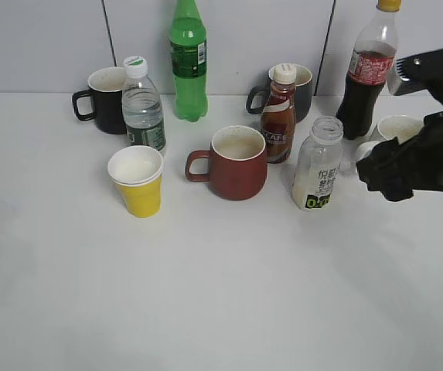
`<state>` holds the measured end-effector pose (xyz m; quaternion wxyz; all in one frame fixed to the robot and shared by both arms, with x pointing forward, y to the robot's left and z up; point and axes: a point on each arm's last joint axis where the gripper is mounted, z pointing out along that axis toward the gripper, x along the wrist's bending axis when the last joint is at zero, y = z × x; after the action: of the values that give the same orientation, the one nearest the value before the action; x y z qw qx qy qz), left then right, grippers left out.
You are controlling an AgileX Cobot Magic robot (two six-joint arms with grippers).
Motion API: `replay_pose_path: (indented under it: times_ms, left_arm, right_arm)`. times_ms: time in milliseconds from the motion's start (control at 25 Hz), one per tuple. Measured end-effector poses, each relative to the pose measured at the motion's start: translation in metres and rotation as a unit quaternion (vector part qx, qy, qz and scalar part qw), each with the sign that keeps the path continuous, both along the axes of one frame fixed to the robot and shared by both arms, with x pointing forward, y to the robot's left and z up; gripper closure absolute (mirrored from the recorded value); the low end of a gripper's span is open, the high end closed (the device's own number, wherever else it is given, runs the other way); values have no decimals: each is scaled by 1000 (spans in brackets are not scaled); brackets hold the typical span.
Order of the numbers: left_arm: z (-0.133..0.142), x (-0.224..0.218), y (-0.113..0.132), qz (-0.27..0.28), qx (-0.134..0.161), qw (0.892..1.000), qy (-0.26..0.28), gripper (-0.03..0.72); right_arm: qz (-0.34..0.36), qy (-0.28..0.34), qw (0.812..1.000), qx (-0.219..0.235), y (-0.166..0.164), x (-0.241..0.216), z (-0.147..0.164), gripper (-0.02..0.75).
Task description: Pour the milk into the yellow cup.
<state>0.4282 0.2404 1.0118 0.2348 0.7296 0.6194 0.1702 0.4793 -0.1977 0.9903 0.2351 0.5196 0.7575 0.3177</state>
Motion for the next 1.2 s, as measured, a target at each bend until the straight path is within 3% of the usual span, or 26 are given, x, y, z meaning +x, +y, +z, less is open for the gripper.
replay_pose_path:
  times_ms: [200,360,480,600,880,960,1200]
  left_arm:
    - [61,-40,13,16,-25,999,-23,125]
    - [83,-87,29,19,-40,998,-50,125]
    - [86,-110,37,9,-31,998,-49,125]
    - [87,-147,51,-14,-24,996,-86,125]
    - [56,-179,61,-28,-40,987,-152,137]
    - [54,-185,61,-47,-49,975,-209,161]
    - [51,-183,61,-54,-47,972,-225,194]
  right_arm:
    - [20,23,999,-23,3,-36,26,278]
    - [59,76,995,-24,-3,-70,41,290]
    - [85,105,991,-24,-13,-96,53,290]
    - [97,107,989,-20,-26,-121,67,290]
    - [144,42,988,-27,-56,-174,89,291]
    - [147,18,989,-20,-63,-187,92,291]
    - [150,3,989,-13,-79,-214,71,291]
